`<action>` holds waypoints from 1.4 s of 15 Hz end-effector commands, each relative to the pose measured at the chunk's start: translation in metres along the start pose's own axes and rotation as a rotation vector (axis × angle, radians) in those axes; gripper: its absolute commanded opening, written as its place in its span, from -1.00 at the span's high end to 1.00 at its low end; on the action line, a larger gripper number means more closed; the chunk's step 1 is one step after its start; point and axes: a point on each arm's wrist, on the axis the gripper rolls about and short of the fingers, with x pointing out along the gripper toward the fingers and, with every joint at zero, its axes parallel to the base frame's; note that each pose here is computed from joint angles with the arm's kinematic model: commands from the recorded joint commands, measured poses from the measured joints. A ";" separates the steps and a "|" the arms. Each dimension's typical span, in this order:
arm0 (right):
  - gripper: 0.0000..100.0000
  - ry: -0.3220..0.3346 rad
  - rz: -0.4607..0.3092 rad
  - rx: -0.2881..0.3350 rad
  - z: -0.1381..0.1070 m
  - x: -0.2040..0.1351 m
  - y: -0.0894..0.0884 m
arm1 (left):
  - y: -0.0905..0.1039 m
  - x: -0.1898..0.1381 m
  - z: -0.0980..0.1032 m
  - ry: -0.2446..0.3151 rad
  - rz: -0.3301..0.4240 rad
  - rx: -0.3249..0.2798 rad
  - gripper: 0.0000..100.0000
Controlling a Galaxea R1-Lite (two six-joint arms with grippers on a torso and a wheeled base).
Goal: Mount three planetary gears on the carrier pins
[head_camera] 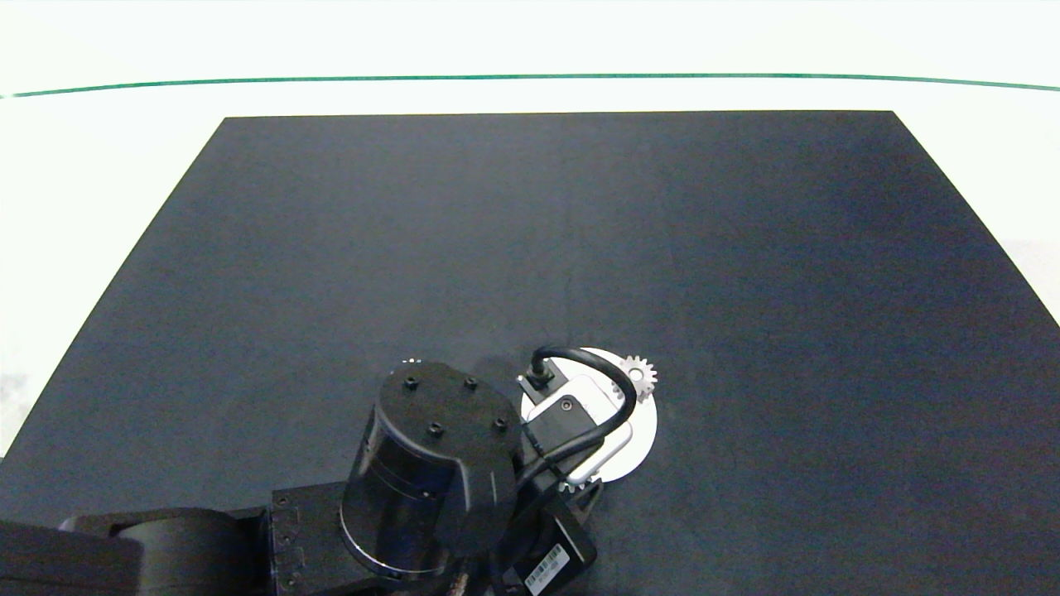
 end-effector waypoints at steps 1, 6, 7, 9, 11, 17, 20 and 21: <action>-1.00 0.005 -0.001 -0.003 0.000 0.000 0.000 | -0.006 0.012 0.002 0.014 -0.001 0.012 0.86; -1.00 0.007 0.000 -0.004 0.000 0.000 0.000 | -0.006 0.023 0.011 0.004 0.015 0.011 0.86; -1.00 0.008 0.000 -0.004 0.000 0.001 0.000 | -0.007 0.025 0.011 0.006 0.012 0.014 0.86; -1.00 0.009 0.000 -0.005 0.000 0.001 0.000 | -0.010 0.028 0.012 0.007 0.008 0.017 0.86; -1.00 0.014 0.001 -0.006 0.001 0.002 0.001 | -0.012 0.029 0.011 0.010 0.002 0.021 0.86; -1.00 0.005 -0.001 -0.003 0.000 0.001 0.000 | -0.017 0.035 0.009 0.022 -0.007 0.029 0.86; -1.00 0.006 0.001 -0.004 0.000 0.001 0.000 | -0.015 0.035 0.009 0.023 0.000 0.029 0.86; -1.00 0.005 0.001 -0.003 0.000 0.001 0.000 | -0.013 0.036 0.009 0.024 0.004 0.026 0.86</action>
